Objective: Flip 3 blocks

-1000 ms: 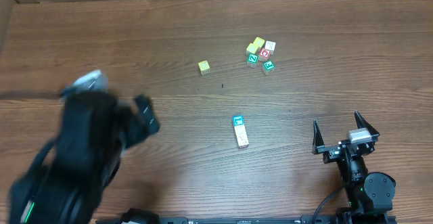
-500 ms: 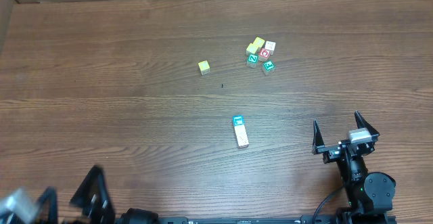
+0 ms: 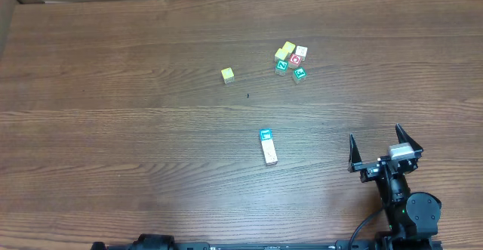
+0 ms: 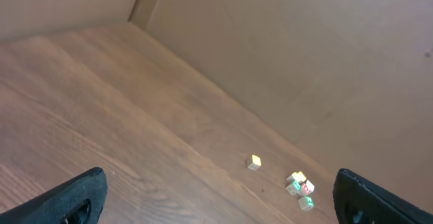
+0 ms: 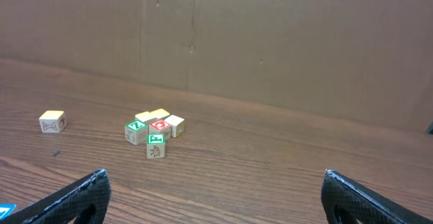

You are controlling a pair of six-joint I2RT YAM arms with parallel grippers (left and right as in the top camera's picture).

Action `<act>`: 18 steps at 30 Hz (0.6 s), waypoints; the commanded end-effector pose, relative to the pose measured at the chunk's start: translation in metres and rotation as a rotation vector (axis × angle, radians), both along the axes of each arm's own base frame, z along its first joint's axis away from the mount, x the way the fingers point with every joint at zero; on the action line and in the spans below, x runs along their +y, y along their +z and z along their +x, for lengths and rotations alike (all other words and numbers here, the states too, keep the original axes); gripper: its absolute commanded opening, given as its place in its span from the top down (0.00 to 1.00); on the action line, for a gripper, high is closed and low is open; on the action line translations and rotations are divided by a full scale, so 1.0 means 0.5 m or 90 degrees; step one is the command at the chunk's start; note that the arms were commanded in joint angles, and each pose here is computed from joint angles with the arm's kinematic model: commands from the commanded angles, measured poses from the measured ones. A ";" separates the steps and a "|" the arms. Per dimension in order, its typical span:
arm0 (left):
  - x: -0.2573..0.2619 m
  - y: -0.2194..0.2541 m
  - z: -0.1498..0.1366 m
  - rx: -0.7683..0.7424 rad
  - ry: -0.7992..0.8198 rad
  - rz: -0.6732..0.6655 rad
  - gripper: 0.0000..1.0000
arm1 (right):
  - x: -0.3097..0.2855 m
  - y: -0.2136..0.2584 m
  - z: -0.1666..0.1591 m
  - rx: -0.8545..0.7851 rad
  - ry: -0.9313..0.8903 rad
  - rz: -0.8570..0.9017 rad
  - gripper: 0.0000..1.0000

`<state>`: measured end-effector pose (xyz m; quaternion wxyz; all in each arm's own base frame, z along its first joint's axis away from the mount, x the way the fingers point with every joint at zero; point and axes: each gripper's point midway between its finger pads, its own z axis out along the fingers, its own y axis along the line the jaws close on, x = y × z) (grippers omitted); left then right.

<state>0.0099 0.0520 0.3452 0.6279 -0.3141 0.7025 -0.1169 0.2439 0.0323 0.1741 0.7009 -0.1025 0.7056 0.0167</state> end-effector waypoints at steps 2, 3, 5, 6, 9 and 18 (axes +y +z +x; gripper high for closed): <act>0.003 -0.033 0.012 -0.030 0.027 -0.051 0.01 | 0.000 -0.005 0.000 -0.001 0.002 -0.004 0.00; 0.002 -0.036 0.021 -0.035 0.028 -0.052 0.01 | 0.000 -0.005 0.000 -0.001 0.002 -0.004 0.00; 0.002 -0.037 0.036 -0.035 0.033 -0.051 0.01 | 0.000 -0.005 0.000 -0.001 0.002 -0.004 0.00; 0.002 -0.033 0.045 -0.042 0.033 -0.052 0.00 | 0.000 -0.005 0.000 -0.001 0.002 -0.004 0.00; 0.001 -0.003 0.074 -0.089 0.033 -0.054 0.01 | 0.000 -0.005 0.000 -0.001 0.002 -0.004 0.00; -0.046 0.165 0.185 -0.353 -0.045 0.062 0.00 | 0.000 -0.005 0.000 -0.001 0.002 -0.004 0.00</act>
